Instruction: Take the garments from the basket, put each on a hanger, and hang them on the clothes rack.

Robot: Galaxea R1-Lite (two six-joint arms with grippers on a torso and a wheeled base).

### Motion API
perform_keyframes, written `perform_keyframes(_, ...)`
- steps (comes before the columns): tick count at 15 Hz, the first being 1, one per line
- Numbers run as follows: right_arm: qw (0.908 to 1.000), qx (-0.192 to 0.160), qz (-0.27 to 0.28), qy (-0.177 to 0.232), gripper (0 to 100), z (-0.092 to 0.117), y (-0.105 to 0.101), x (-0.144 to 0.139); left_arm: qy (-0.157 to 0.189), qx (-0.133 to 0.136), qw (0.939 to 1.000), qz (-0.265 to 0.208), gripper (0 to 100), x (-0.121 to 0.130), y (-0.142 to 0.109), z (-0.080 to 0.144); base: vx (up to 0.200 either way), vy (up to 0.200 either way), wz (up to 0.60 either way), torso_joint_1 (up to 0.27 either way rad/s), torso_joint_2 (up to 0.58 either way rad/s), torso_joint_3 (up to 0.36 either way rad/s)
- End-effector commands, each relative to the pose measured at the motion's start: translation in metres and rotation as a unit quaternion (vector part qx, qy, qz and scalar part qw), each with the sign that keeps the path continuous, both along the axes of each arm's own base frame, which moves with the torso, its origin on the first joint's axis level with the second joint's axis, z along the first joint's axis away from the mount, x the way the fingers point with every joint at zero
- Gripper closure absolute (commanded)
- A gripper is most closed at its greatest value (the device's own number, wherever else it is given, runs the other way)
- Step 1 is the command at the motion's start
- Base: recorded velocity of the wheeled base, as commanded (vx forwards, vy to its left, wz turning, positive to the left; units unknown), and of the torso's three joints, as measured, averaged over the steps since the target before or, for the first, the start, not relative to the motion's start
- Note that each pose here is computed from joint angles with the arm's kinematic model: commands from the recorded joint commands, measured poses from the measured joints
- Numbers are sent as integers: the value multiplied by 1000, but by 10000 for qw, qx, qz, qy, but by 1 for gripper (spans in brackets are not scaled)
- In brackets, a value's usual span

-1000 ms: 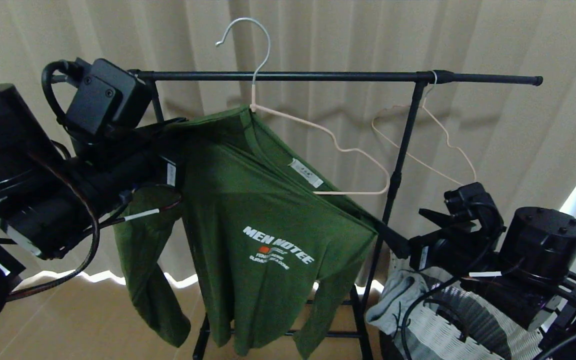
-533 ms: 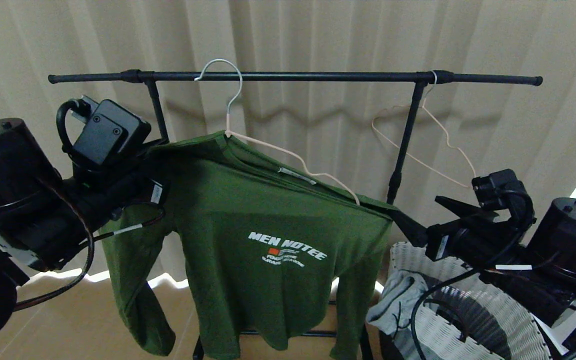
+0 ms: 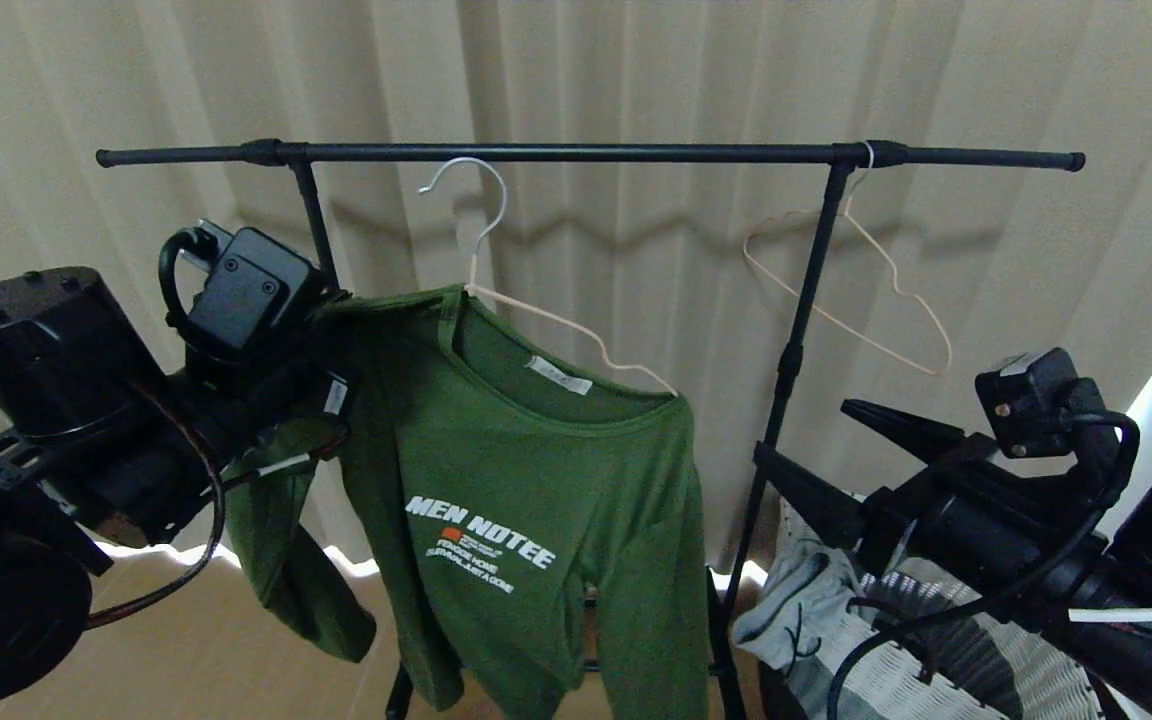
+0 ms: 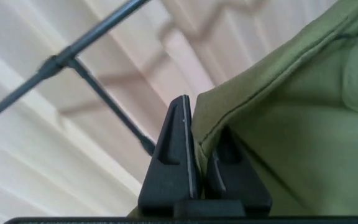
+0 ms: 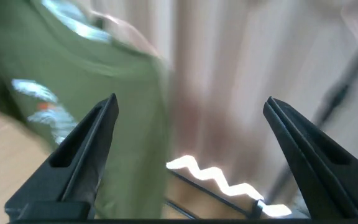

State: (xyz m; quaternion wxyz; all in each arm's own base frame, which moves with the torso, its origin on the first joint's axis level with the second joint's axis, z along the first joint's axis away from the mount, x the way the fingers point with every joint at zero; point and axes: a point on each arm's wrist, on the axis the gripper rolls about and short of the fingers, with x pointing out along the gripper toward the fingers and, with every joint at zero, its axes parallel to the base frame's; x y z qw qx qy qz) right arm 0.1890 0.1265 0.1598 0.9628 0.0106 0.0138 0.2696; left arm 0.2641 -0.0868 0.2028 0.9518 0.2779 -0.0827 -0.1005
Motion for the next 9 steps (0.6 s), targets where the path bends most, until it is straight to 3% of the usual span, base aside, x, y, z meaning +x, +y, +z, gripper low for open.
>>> perform_keyframes(1, 9991, 195, 275, -271, 0, 16, 12, -4, 144, -20, 9997, -173, 100, -5, -8, -7, 0, 0, 0, 0, 0, 0)
perform_keyframes(4, 9992, 97, 344, -171, 0, 10, 28, 10, 308, -189, 9980, -518, 100, -20, -21, -12, 0, 0, 0, 0, 0, 0)
perform_keyframes(7, 9982, -344, 357, -332, 0, 3, 38, 23, 340, -343, 9974, -538, 100, -29, -27, -11, 0, 0, 0, 0, 0, 0)
perform_keyframes(9, 9952, -682, 357, -609, 0, 10, 41, 27, 371, -467, 9967, -556, 100, -33, -37, -11, 0, 0, 0, 0, 0, 0)
